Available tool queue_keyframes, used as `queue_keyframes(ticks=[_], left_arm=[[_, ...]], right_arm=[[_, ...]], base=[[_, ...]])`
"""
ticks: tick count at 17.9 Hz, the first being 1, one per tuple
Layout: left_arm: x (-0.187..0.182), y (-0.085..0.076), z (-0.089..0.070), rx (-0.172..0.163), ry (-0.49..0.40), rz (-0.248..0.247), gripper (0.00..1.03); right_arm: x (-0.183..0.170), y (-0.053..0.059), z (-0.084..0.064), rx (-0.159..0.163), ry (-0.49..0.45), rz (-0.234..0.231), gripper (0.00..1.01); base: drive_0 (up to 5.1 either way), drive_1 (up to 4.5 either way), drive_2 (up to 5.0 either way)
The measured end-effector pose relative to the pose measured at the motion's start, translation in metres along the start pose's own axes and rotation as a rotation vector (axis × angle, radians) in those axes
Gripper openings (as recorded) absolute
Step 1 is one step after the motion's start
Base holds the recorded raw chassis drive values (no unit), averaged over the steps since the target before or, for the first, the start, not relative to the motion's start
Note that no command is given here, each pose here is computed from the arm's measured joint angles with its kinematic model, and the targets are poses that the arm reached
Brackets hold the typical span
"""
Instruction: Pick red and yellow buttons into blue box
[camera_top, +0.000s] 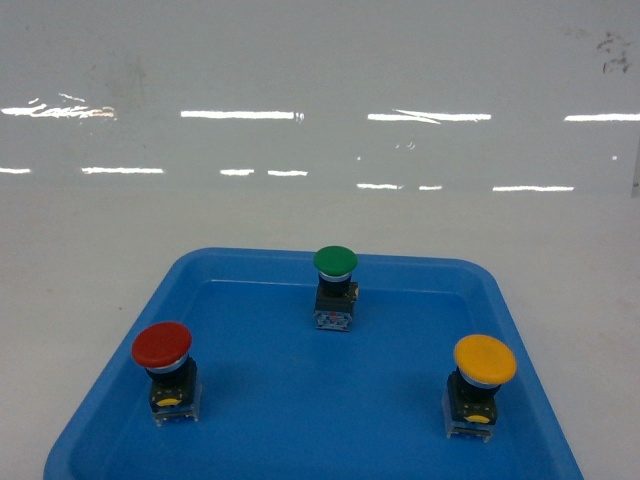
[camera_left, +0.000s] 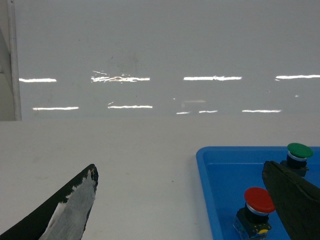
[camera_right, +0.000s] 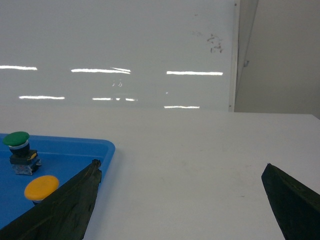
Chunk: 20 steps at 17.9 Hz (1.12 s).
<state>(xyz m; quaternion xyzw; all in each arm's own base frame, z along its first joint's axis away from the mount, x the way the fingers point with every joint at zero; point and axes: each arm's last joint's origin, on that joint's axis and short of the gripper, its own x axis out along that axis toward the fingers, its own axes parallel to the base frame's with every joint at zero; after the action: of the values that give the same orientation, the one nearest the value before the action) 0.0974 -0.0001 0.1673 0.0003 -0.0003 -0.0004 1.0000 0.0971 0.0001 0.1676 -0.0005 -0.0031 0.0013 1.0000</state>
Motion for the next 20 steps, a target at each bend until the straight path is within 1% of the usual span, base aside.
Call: queue_keyframes(ticks=[13,15,17,18,19,20], left_arm=[[0.0,0.0,0.0,0.0,0.0,0.0,0.98],[0.0,0.001,0.0,0.0,-0.002,0.005,0.98],[0.001,0.002,0.0,0.0,-0.002,0.003,0.98],[0.002,0.003,0.002,0.001,-0.013,-0.007,0.98],[0.005,0.004,0.002,0.0,-0.008,-0.013,0.98],[0.009,0.005,0.001,-0.002,0.014,-0.025,0.98]], right_arm=[[0.0,0.0,0.0,0.0,0.0,0.0,0.98],[0.0,0.0,0.001,0.0,-0.006,-0.006,0.98],[0.001,0.001,0.003,-0.004,-0.024,0.014,0.98],[0.004,0.004,0.003,-0.016,-0.024,0.035,0.98],[0.008,0.006,0.004,-0.02,-0.022,0.056,0.98],[0.013,0.009,0.003,-0.026,-0.002,0.062,0.98]], base=[[0.0,0.0,0.0],[0.0,0.0,0.0],[0.0,0.0,0.0],[0.0,0.0,0.0],[0.0,0.0,0.0],[0.0,0.0,0.0]])
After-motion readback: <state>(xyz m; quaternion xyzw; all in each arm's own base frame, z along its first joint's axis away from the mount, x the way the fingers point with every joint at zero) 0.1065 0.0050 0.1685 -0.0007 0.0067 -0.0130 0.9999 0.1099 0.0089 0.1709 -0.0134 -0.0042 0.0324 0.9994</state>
